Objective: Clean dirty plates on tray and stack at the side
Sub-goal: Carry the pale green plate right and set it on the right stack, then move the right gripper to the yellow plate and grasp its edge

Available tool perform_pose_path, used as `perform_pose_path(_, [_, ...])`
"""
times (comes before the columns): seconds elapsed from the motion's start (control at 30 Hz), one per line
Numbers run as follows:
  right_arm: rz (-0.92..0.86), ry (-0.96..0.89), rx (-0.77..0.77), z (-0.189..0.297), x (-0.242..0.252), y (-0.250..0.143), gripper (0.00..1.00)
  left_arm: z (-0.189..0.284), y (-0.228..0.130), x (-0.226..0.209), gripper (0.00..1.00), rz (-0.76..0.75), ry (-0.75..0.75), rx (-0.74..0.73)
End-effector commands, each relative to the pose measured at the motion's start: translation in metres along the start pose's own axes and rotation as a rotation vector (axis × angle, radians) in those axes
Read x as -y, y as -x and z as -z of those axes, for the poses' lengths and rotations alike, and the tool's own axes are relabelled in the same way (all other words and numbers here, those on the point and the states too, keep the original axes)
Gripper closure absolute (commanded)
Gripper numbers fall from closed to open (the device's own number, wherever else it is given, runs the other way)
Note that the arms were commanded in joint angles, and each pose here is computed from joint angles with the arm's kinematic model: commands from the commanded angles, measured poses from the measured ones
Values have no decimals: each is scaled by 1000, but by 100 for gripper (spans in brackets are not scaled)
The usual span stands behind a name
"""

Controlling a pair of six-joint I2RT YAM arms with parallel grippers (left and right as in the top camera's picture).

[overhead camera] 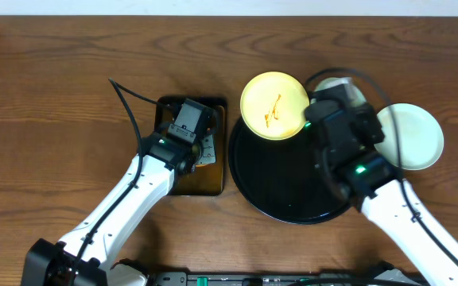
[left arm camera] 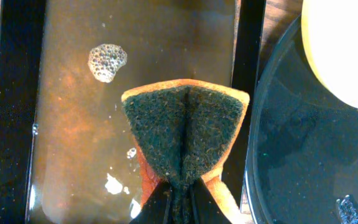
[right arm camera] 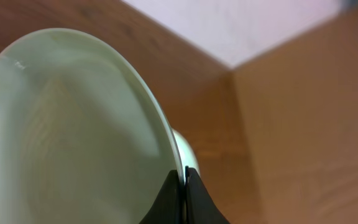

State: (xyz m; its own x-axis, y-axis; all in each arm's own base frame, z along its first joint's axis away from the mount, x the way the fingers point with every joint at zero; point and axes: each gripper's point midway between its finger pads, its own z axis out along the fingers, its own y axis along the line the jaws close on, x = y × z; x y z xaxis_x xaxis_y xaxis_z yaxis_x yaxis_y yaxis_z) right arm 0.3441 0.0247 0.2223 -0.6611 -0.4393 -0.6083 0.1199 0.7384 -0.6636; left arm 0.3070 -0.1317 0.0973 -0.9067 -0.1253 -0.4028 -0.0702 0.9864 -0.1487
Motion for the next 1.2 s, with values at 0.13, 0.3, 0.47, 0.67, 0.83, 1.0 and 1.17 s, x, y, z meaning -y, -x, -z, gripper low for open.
perform_pose_path(0.13, [-452,23,-132,-44,39,-30,99,2,1,-3,92,-15,11,9])
perform_pose_path(0.3, [-682,-9,-235,-72,74,-66,99,2,1,-3,92,-15,11,9])
perform_pose_path(0.47, [-829,-77,-326,-93,104,-106,99,2,1,-3,92,-14,11,9])
perform_pose_path(0.67, [-909,-132,-446,-118,115,-149,99,2,1,-3,92,-14,11,9])
perform_pose_path(0.83, [-950,-85,-497,-140,104,-167,99,2,1,-3,92,-14,11,9])
perform_pose_path(1.0, [-925,45,-435,-151,91,-148,63,2,1,-3,92,-14,11,9])
perform_pose_path(1.17, [-844,342,-316,-141,54,-101,59,2,1,-3,92,-14,11,9])
